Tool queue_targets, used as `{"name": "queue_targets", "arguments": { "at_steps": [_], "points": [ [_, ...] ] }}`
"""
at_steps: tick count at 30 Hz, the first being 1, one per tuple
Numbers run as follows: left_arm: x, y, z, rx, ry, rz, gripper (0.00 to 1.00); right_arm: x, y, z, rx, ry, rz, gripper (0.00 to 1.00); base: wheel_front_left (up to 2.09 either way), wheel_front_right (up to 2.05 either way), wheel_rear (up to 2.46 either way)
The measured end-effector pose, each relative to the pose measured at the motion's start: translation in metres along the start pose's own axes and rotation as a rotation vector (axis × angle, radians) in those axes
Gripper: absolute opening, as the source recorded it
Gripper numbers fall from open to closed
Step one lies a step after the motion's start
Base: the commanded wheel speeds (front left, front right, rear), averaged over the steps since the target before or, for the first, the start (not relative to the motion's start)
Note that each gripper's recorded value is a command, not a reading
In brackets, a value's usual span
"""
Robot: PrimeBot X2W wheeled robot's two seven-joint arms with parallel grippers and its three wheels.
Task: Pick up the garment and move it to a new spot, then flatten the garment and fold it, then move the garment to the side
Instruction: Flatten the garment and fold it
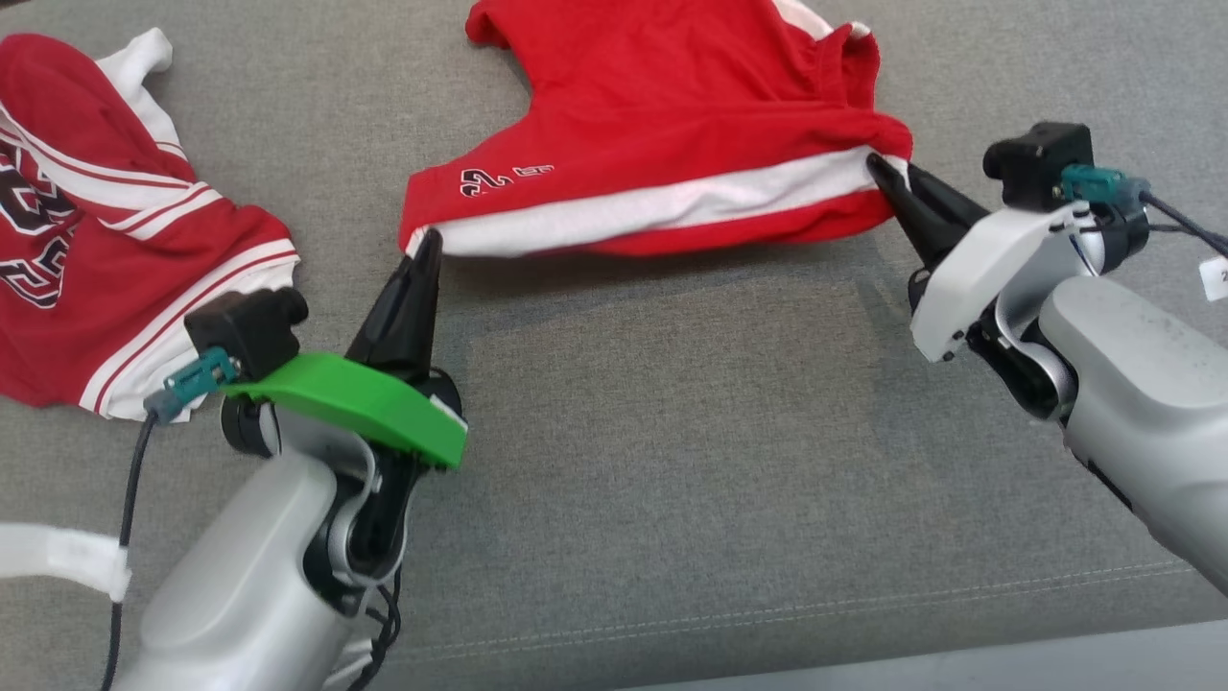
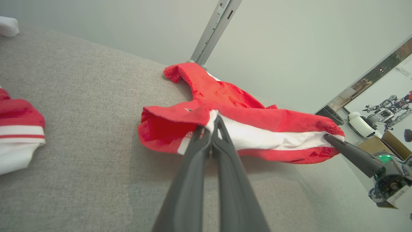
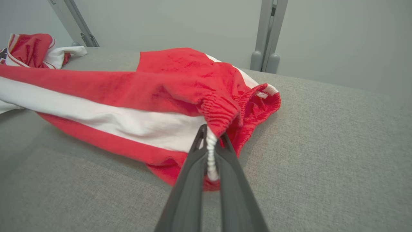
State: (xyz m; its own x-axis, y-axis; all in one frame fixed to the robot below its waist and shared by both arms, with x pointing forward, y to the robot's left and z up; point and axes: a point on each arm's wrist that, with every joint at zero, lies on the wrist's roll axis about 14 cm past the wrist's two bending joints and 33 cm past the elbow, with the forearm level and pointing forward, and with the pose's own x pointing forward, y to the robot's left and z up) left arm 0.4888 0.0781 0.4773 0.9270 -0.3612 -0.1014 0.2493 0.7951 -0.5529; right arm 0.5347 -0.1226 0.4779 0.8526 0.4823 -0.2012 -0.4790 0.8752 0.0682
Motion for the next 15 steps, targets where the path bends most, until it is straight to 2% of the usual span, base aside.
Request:
{"name": "queue_targets", "arguments": {
  "at_steps": [8,15],
  "points": [
    [-0.06,-0.016,-0.023,-0.01,0.023,0.013,0.0,-0.047,0.02,-0.025,0.053,0.032,0.038,0.0,0.0,0.0,0.0],
    [-0.108,-0.031,-0.036,-0.01,0.041,0.029,0.0,-0.091,0.029,-0.052,0.13,0.058,0.007,0.0,0.0,0.0,0.0]
  ]
}}
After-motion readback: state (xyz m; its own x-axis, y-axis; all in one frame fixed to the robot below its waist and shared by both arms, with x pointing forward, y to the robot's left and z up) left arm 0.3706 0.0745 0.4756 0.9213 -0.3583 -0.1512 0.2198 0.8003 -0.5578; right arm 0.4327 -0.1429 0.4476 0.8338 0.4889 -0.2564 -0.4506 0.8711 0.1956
